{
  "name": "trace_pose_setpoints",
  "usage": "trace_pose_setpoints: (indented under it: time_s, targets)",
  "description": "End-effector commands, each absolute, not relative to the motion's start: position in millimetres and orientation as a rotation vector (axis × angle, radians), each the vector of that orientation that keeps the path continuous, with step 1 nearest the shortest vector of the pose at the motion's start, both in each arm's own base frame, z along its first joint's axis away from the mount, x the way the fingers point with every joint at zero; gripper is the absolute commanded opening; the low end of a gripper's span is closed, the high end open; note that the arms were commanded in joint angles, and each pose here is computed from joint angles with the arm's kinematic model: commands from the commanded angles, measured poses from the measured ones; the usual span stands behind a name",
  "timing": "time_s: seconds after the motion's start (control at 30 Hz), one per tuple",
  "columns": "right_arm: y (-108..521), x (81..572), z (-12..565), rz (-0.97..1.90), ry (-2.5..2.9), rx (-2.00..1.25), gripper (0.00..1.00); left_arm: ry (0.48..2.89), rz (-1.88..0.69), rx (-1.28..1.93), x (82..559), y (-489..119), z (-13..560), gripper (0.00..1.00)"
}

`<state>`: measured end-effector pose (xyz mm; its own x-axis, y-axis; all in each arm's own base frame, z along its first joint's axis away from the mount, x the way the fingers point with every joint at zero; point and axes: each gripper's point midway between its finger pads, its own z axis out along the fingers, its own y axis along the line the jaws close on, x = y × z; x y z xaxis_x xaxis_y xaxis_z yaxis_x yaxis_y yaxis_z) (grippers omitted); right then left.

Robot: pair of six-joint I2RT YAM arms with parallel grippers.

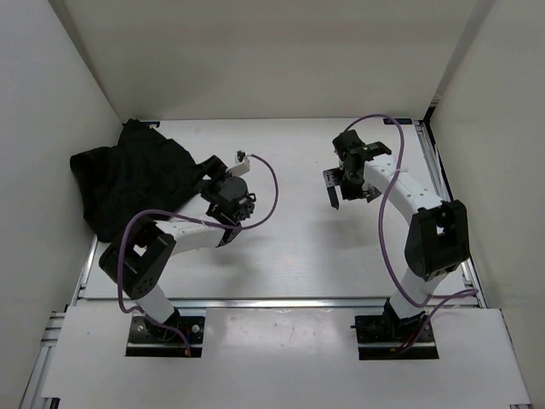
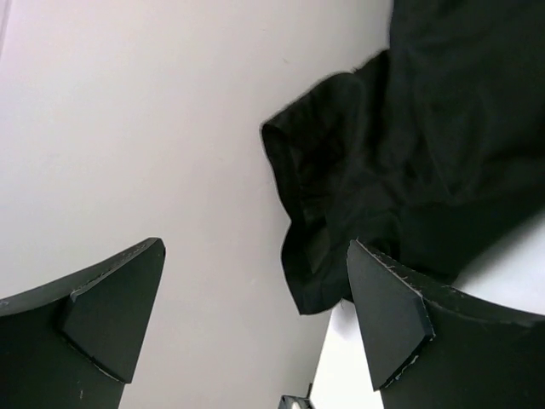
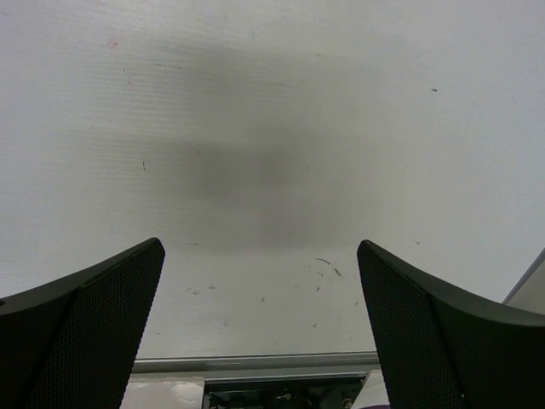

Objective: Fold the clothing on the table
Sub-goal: Flatten the skirt out

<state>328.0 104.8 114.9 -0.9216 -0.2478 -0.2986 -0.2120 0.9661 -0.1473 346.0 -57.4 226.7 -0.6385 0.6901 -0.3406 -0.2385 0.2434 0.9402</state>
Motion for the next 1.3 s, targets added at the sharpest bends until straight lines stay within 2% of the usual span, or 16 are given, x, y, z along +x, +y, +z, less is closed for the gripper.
trace_pose_setpoints:
  time_s: [0.0,0.17,0.23,0.27,0.3,0.37,0.43,0.53,0.6,0.67,0.73,0.8,0.87,1.0,1.17,1.27]
  targets:
    - [105.2,333.7,114.6,-0.128,2.774,-0.347,0.99,1.850,1.487,0.055,313.9,-41.2,262.7,0.99]
    - [97.0,335.7,118.2,-0.132,2.768,-0.326,0.99,1.695,1.096,-0.171,321.6,-70.1,344.2,0.99]
    - [99.3,336.3,119.5,-0.112,2.768,-0.324,0.99,1.641,0.976,-0.060,344.5,-99.6,352.8,0.99]
    - [100.4,335.9,118.4,-0.104,2.773,-0.331,0.99,1.612,0.756,0.004,365.0,-122.9,382.6,0.99]
    - [97.4,337.9,120.8,-0.097,2.766,-0.313,1.00,1.713,0.543,-0.027,369.2,-129.1,390.7,0.98]
    - [97.8,337.8,121.3,-0.093,2.765,-0.309,0.99,2.029,-0.159,0.034,404.4,-145.8,349.6,0.90]
    - [94.0,336.5,123.0,-0.108,2.769,-0.299,0.99,2.159,-0.433,-0.064,400.4,-136.7,304.4,0.88]
    - [93.3,332.6,118.4,-0.087,2.781,-0.293,1.00,2.312,-0.182,-0.101,386.8,-110.6,252.1,0.86]
    - [91.7,328.9,118.8,-0.083,2.787,-0.290,0.99,2.444,-0.055,-0.154,376.8,-96.6,213.4,0.79]
    - [91.1,324.1,114.5,-0.085,2.802,-0.292,0.99,2.583,-0.063,-0.259,359.5,-83.0,171.8,0.61]
    - [93.0,322.7,113.0,-0.080,2.807,-0.302,1.00,2.627,-0.126,-0.306,348.2,-76.5,149.6,0.54]
    - [93.0,320.1,113.3,-0.073,2.806,-0.303,0.99,2.563,-0.111,-0.280,345.2,-75.6,160.5,0.56]
    - [92.9,314.3,108.4,-0.073,2.826,-0.301,0.99,2.562,-0.060,-0.240,340.1,-76.9,163.7,0.73]
    - [95.2,307.9,105.9,-0.077,2.846,-0.302,0.99,2.523,-0.137,-0.197,336.7,-83.2,172.4,0.83]
    - [103.6,300.2,103.5,-0.018,2.857,-0.291,0.99,2.507,-0.160,-0.218,330.0,-77.8,168.7,0.84]
    - [103.3,298.8,107.3,0.011,2.856,-0.276,0.99,2.469,-0.126,-0.305,342.8,-56.6,164.8,0.83]
